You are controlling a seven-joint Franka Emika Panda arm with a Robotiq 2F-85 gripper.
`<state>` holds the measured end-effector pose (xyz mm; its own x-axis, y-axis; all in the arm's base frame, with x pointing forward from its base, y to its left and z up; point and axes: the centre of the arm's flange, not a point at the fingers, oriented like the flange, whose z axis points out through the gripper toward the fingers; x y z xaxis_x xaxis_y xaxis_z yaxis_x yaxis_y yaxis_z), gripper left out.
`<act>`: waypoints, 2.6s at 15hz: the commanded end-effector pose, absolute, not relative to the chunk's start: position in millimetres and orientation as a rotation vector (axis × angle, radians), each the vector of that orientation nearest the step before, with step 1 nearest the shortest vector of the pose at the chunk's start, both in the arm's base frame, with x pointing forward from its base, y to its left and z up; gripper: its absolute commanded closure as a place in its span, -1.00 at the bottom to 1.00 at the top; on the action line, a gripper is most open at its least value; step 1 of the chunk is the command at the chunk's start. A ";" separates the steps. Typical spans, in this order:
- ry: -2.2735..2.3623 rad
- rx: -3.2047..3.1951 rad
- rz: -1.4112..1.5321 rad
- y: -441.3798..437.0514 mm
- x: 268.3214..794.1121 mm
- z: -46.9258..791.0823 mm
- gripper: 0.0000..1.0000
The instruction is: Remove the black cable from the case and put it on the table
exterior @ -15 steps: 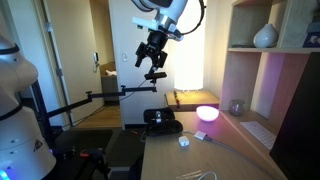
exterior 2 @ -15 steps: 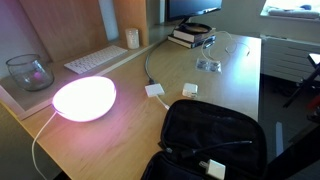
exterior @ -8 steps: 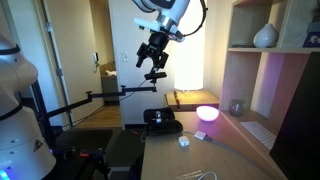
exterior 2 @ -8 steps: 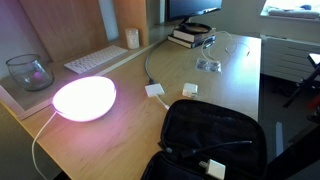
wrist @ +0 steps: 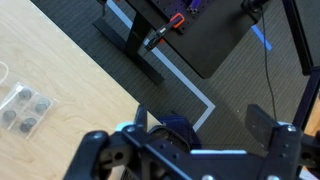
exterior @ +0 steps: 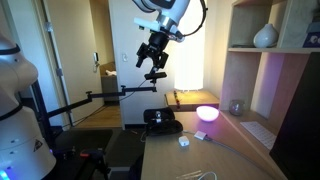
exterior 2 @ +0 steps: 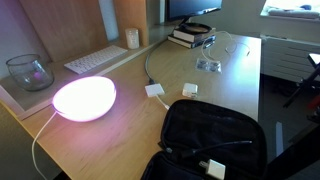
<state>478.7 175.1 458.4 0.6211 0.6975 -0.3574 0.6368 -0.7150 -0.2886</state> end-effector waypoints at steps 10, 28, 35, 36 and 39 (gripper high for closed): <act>-1.258 -2.577 0.772 202.9 516.5 382.5 -1.00; -1.932 -1.939 0.561 262.1 533.8 238.0 -1.00; -1.498 -2.304 0.581 241.1 539.6 212.5 -1.00; -1.444 -2.328 0.564 239.7 540.7 211.4 -1.00; -1.422 -2.345 0.600 249.1 544.0 207.2 -1.00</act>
<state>546.1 240.2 208.5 0.3806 0.9091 -0.1694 0.7691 -0.4129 -0.4878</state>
